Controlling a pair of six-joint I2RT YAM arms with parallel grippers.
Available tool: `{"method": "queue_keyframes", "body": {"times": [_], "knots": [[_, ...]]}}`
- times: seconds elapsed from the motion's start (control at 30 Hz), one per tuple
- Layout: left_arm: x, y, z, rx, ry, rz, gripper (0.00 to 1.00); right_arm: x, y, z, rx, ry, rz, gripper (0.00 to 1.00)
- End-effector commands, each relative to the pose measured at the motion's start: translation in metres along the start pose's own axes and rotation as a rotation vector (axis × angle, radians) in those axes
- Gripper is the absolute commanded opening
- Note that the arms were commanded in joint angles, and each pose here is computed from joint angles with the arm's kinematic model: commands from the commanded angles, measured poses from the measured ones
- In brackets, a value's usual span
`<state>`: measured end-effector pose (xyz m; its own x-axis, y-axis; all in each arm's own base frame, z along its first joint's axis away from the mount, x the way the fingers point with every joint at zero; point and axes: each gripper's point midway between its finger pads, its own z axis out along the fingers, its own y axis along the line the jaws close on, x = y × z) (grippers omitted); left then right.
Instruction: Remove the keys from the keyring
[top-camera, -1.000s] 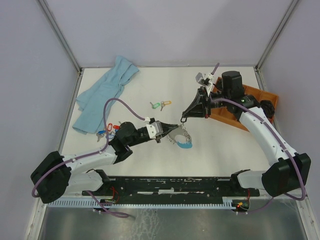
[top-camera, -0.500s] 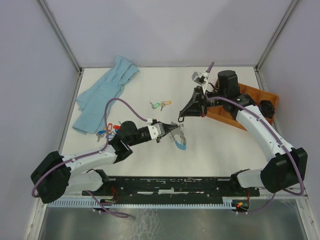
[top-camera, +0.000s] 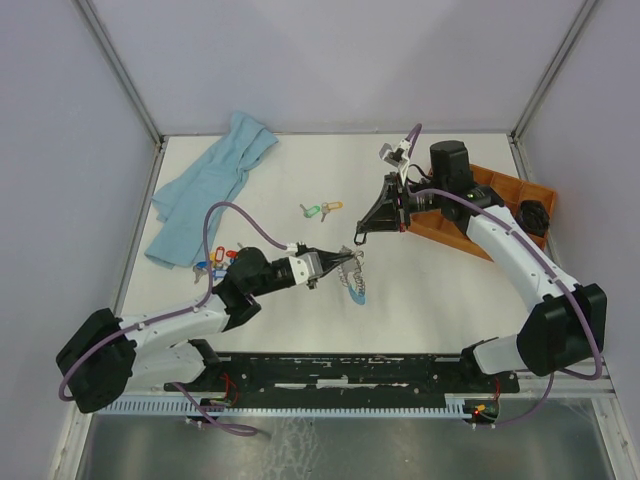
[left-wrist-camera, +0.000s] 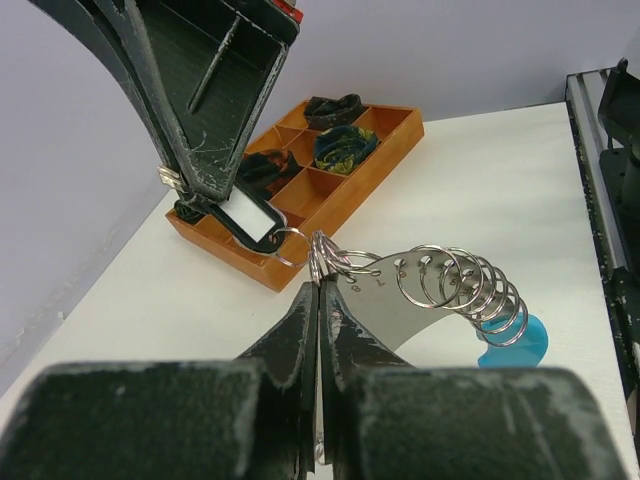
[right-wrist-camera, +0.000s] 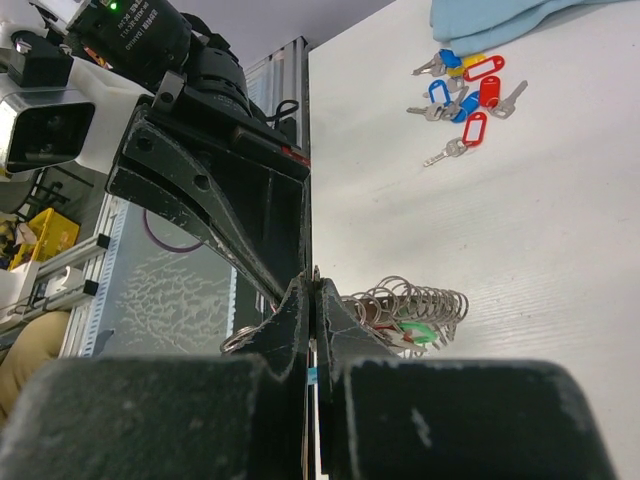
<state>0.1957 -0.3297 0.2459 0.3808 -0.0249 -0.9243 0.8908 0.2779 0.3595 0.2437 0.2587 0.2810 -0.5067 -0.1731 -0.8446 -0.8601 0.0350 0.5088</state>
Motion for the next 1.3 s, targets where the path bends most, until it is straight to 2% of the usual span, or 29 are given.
{"method": "queue_keyframes", "body": {"times": [0.0, 0.63, 0.93, 1.0, 1.07, 1.17, 1.27], "knots": [[-0.045, 0.005, -0.003, -0.001, -0.160, 0.100, 0.03, -0.013, -0.005, -0.003, 0.021, -0.024, -0.045, 0.01], [-0.073, 0.015, -0.010, -0.070, -0.331, -0.032, 0.03, -0.008, -0.003, -0.001, -0.014, -0.024, -0.034, 0.01], [-0.065, 0.016, -0.010, -0.090, -0.329, -0.045, 0.03, -0.012, 0.005, -0.004, -0.019, -0.034, -0.069, 0.02], [-0.062, 0.016, -0.010, -0.090, -0.317, -0.039, 0.03, -0.013, 0.006, -0.005, -0.011, -0.033, -0.076, 0.11], [-0.060, 0.015, -0.011, -0.090, -0.308, -0.037, 0.03, -0.014, 0.008, -0.007, 0.007, -0.025, -0.103, 0.28], [-0.058, 0.014, -0.013, -0.089, -0.303, -0.037, 0.03, -0.017, 0.014, -0.014, 0.035, -0.016, -0.160, 0.45], [-0.055, 0.010, -0.015, -0.079, -0.300, -0.041, 0.03, -0.020, 0.020, -0.020, 0.064, -0.024, -0.220, 0.54]]}}
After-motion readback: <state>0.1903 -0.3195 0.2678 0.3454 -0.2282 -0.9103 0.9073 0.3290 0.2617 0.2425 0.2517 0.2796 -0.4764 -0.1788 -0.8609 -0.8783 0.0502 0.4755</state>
